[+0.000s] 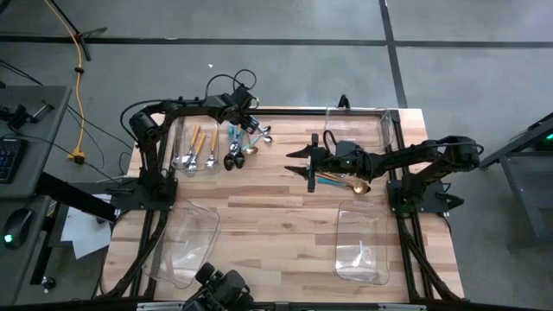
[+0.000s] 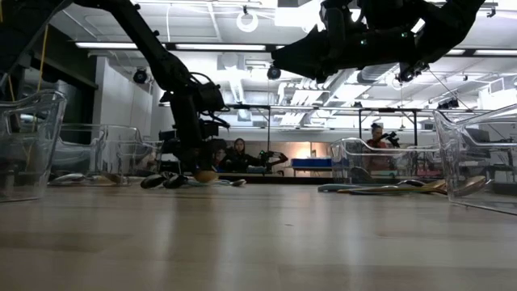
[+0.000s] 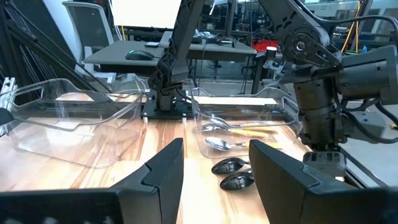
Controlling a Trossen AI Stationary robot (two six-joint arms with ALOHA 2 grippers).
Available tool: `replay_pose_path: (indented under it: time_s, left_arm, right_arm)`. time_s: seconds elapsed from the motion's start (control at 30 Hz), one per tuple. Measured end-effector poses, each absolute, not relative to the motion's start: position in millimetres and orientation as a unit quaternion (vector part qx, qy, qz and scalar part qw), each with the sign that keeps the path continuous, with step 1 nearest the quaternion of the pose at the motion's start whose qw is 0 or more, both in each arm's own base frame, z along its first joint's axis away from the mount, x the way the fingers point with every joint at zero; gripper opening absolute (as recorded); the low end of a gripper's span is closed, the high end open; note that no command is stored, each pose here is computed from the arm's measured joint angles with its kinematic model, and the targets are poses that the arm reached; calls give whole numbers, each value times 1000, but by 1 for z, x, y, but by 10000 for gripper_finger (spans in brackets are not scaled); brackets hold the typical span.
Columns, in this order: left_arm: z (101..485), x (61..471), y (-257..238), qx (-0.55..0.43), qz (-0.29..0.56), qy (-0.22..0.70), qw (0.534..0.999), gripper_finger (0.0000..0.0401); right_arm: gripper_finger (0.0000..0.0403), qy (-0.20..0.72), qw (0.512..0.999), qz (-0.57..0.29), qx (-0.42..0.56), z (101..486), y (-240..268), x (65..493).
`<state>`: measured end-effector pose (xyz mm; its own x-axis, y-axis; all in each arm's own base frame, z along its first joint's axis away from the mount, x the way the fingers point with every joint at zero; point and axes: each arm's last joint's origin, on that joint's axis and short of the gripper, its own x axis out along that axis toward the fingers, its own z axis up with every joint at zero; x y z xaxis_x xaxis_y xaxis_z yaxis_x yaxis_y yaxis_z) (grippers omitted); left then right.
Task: Sort silverware by color (type)
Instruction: Put the yellow spoon into the top left transparent bin
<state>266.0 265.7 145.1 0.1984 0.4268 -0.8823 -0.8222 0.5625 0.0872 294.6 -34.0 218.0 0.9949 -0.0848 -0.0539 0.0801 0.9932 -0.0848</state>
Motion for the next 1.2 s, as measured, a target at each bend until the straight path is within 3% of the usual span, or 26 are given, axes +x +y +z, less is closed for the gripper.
replay_pose_path:
  time_s: [0.43,1.07,1.2]
  left_arm:
    - [144,267,261,-217,438,476,731,156]
    - [140,270,259,-221,451,478,720,149]
    - [139,269,259,-218,449,483,720,126]
  right_arm:
    - [168,29,998,-41,-37,218,-34,295]
    - [168,29,998,-41,-32,218,-34,295]
    - [168,29,998,-41,-32,218,-34,295]
